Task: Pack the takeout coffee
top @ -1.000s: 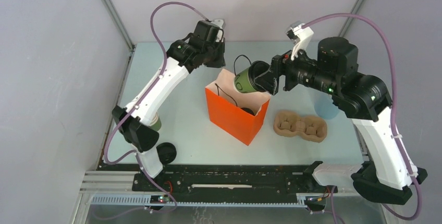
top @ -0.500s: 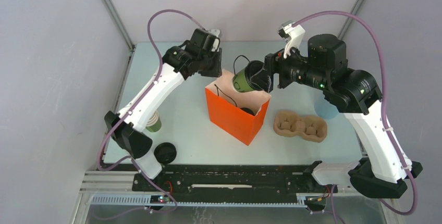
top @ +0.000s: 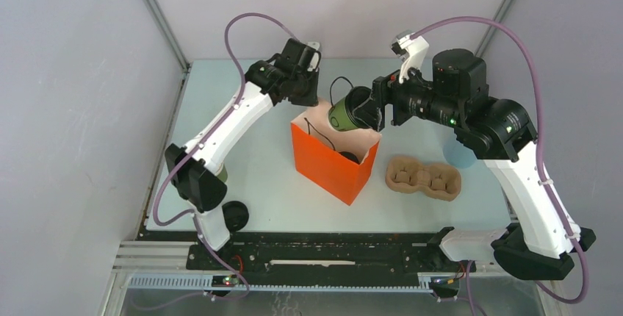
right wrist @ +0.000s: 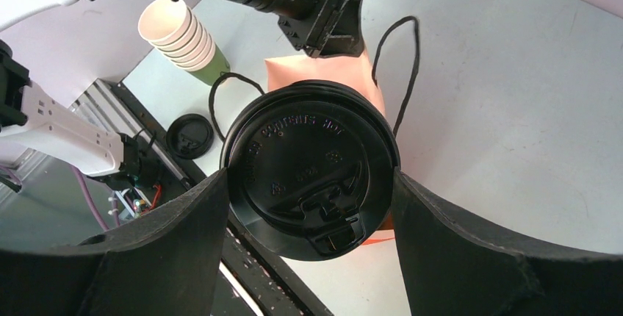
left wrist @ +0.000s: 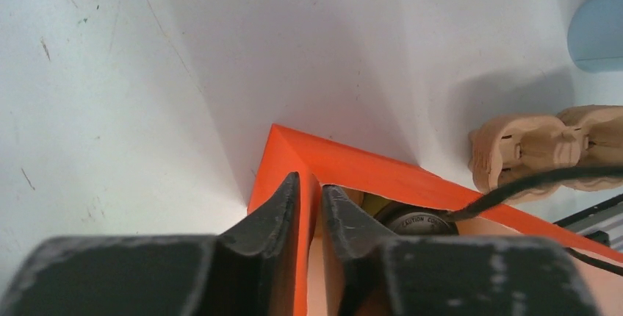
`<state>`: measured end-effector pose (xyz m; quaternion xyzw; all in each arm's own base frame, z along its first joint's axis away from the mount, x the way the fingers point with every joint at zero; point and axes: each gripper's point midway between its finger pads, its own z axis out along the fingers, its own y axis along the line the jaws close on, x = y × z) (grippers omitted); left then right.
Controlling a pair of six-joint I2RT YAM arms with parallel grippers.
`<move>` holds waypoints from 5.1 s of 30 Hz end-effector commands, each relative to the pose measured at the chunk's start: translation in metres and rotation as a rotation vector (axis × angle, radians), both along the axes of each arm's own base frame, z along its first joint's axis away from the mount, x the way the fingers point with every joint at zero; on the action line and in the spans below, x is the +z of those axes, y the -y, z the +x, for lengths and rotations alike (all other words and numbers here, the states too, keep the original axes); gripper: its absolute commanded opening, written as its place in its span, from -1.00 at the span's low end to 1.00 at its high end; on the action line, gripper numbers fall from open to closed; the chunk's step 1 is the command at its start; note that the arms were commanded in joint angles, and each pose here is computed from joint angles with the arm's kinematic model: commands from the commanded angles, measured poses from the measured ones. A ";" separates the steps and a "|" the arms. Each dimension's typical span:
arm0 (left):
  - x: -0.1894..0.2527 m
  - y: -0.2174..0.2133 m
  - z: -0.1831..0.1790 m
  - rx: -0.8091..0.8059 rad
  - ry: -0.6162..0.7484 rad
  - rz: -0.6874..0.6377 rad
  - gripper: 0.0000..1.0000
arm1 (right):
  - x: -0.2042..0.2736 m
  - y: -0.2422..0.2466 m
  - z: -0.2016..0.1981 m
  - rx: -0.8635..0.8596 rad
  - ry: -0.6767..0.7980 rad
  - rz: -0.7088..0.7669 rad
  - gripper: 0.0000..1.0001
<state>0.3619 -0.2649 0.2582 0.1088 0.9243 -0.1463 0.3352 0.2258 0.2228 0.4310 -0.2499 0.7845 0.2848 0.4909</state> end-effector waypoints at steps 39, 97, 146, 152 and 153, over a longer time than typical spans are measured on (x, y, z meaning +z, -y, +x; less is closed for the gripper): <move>0.036 -0.033 -0.063 0.027 0.351 -0.374 -1.00 | -0.116 -0.110 -0.041 0.238 0.111 -0.519 -0.21; -0.007 -0.063 -0.117 0.063 0.427 -0.488 -0.99 | -0.180 -0.156 -0.012 0.212 0.301 -0.712 -0.24; 0.022 -0.083 -0.110 0.119 0.467 -0.382 -0.99 | -0.211 -0.151 -0.024 0.491 0.327 -0.733 -0.23; 0.026 -0.083 -0.110 0.125 0.461 -0.383 -0.99 | -0.190 -0.139 -0.006 0.339 0.370 -0.734 -0.27; 0.025 -0.083 -0.111 0.125 0.456 -0.383 -1.00 | -0.184 -0.139 -0.005 0.318 0.381 -0.729 -0.27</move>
